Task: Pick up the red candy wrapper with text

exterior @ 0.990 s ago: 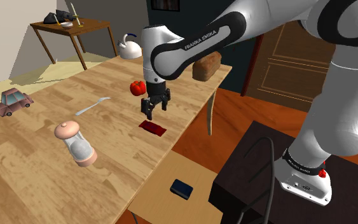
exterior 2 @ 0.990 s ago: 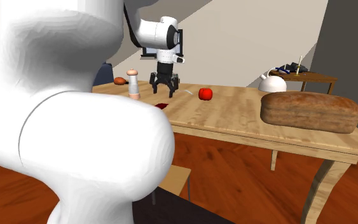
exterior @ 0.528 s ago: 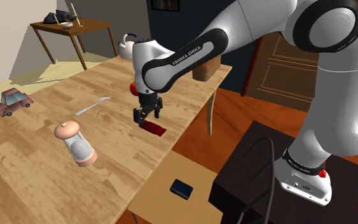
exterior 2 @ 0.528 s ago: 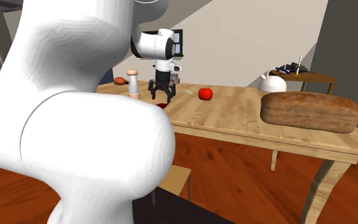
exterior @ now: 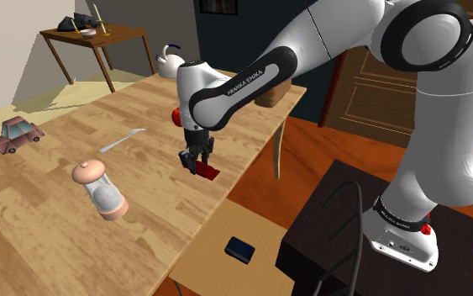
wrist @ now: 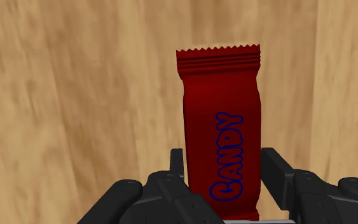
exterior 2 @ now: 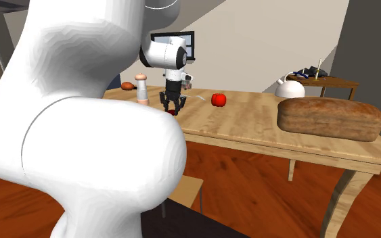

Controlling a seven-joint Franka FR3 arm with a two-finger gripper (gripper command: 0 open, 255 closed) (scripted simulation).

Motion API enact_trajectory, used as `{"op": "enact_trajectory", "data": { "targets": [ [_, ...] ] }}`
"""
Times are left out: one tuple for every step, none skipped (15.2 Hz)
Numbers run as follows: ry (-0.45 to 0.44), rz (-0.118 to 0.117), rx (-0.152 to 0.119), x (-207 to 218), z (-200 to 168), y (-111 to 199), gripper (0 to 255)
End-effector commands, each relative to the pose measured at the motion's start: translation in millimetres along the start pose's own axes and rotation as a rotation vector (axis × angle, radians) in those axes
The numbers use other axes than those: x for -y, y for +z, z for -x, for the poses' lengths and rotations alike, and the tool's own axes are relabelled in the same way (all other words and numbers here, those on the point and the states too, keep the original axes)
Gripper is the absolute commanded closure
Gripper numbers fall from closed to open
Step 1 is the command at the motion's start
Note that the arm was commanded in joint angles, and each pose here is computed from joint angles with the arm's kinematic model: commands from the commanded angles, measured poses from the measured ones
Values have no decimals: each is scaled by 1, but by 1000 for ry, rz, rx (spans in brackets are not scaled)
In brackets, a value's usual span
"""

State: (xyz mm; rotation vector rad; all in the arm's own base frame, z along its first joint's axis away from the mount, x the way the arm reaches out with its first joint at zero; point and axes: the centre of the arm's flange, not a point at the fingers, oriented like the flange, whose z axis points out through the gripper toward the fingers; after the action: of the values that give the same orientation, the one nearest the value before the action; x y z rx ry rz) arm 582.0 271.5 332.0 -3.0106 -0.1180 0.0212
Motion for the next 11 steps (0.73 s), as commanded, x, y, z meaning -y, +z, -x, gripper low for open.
{"op": "enact_trajectory", "data": {
  "targets": [
    [0, 0, 1, 0, 0, 1, 255],
    [0, 0, 1, 0, 0, 0, 255],
    [0, 0, 1, 0, 0, 0, 255],
    [0, 0, 1, 0, 0, 0, 255],
    [0, 0, 1, 0, 0, 0, 255],
    [0, 0, 1, 0, 0, 0, 255],
    [0, 0, 1, 0, 0, 1, 255],
    [0, 0, 1, 1, 0, -4, 255],
    [0, 0, 1, 2, 0, -10, 255],
    [0, 0, 1, 2, 0, -15, 255],
    [0, 0, 1, 3, 0, -20, 255]
  ]
}}
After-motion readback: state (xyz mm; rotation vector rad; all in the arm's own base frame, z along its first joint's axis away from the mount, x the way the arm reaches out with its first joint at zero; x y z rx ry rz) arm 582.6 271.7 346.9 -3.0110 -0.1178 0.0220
